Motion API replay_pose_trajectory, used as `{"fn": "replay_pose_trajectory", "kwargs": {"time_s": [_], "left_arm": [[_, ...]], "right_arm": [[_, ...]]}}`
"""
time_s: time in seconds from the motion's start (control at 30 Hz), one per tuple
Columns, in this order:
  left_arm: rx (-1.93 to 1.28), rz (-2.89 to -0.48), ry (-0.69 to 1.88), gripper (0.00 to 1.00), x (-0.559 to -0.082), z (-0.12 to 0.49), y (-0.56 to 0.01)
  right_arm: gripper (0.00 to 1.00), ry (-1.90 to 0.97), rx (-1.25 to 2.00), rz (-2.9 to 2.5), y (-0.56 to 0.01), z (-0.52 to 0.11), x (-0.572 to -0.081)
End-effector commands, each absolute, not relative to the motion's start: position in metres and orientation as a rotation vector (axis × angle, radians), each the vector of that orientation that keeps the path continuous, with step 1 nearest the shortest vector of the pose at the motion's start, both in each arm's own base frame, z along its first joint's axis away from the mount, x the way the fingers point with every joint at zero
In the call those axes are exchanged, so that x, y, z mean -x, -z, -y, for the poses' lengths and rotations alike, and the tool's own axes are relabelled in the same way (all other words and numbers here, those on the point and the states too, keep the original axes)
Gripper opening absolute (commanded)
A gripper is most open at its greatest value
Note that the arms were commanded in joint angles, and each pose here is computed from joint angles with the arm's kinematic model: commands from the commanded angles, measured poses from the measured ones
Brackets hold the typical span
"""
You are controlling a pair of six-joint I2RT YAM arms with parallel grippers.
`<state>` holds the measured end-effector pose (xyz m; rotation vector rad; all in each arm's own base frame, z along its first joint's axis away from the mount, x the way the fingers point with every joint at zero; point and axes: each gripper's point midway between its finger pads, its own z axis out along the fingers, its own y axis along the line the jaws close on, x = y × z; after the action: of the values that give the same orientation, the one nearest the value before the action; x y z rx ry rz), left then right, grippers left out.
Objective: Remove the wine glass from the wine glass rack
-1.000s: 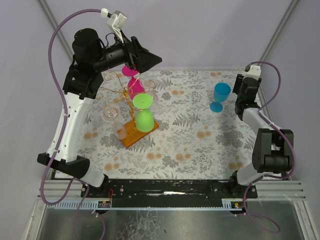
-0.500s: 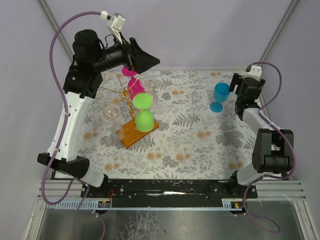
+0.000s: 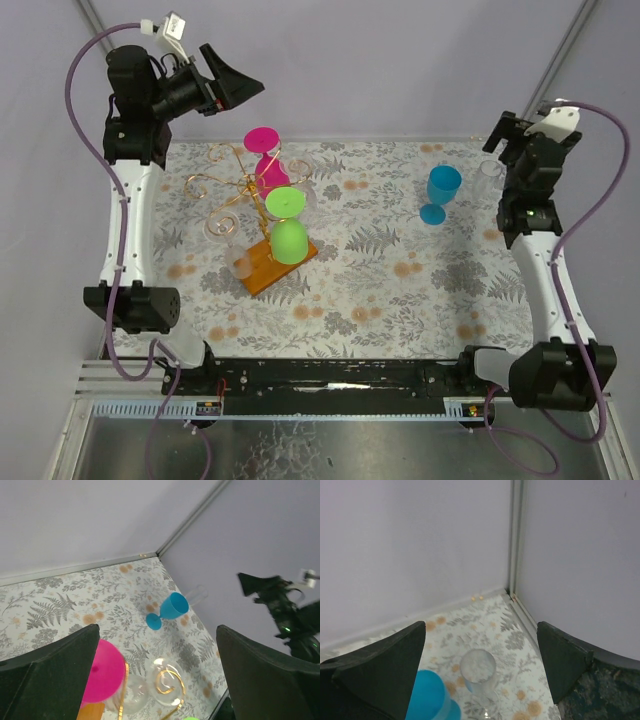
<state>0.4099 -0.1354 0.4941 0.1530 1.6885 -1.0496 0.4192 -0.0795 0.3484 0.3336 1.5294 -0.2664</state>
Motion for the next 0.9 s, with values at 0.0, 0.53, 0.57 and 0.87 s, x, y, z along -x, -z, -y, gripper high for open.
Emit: {"fn": "replay_pose_trajectory", "kwargs": {"time_s": [0.0,0.53,0.57,0.87], "left_arm": [[-0.088,-1.677,1.127,1.0,-0.431,0.115,-0.499],[0.009,-1.824,1.376,0.89,-0.459,0.104,-0.454],[0.007,-1.822,1.369,0.9,-0.458,0.104,-0.455],[0.029,-1.768,1.24,0.92,-0.437,0.076,-0.479]], "right_arm": [[0.99,0.068,-0.303,-1.52,-0.406,0.051,-0.406],[0.99,-0.628,-0.171,-1.739,-0.418,-0.059,-0.389],[0.99,-0.669,-0.17,-1.747,-0.417,-0.064,-0.389],[0.99,-0.861,-0.137,-1.807,-0.414,-0.09,-0.391]]}}
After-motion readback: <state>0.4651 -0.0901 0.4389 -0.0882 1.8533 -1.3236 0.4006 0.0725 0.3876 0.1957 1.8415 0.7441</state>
